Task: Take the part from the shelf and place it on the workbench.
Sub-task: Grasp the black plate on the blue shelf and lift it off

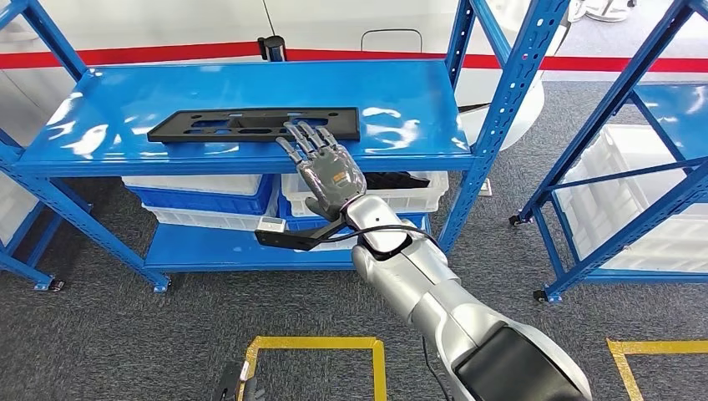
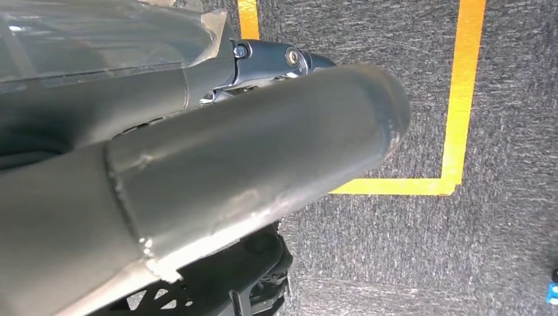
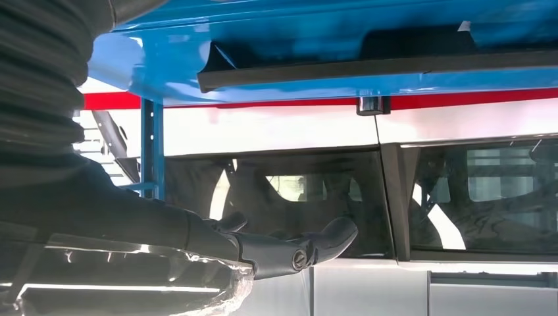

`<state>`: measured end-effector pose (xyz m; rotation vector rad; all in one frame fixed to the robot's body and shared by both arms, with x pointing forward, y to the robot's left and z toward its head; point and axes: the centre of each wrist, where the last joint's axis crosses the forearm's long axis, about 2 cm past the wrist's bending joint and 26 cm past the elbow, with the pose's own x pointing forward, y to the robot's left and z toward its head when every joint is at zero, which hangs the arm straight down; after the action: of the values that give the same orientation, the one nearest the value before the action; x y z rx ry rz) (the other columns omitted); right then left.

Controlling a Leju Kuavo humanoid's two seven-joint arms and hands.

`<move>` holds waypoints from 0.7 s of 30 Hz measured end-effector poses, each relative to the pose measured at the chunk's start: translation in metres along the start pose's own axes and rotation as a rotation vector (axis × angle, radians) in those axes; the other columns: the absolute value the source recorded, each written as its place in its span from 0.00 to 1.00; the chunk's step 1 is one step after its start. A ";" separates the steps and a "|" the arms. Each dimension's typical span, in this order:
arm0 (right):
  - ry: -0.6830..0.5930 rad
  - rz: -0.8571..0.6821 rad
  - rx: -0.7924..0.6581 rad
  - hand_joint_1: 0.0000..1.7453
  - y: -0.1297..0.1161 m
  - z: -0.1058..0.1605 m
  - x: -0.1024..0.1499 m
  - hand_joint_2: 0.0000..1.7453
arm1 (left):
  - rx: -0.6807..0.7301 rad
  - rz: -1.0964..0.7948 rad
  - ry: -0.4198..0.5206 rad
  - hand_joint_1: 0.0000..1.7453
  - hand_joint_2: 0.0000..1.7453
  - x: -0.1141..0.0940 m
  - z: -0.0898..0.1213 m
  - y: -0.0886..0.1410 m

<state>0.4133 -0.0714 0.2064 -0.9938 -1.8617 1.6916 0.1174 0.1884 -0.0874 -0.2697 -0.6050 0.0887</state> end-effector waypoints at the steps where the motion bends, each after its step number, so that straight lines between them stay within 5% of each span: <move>1: 0.000 0.001 0.000 0.00 0.000 0.000 0.000 1.00 | -0.002 0.001 -0.003 0.00 0.00 -0.001 0.000 0.000; 21: 0.031 0.005 0.016 0.00 0.006 0.006 -0.008 1.00 | -0.022 -0.002 0.008 0.00 0.00 -0.003 0.001 -0.004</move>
<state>0.4156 -0.0810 0.2009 -1.0135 -1.8250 1.6818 0.1141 0.1845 -0.0874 -0.2909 -0.5989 0.0794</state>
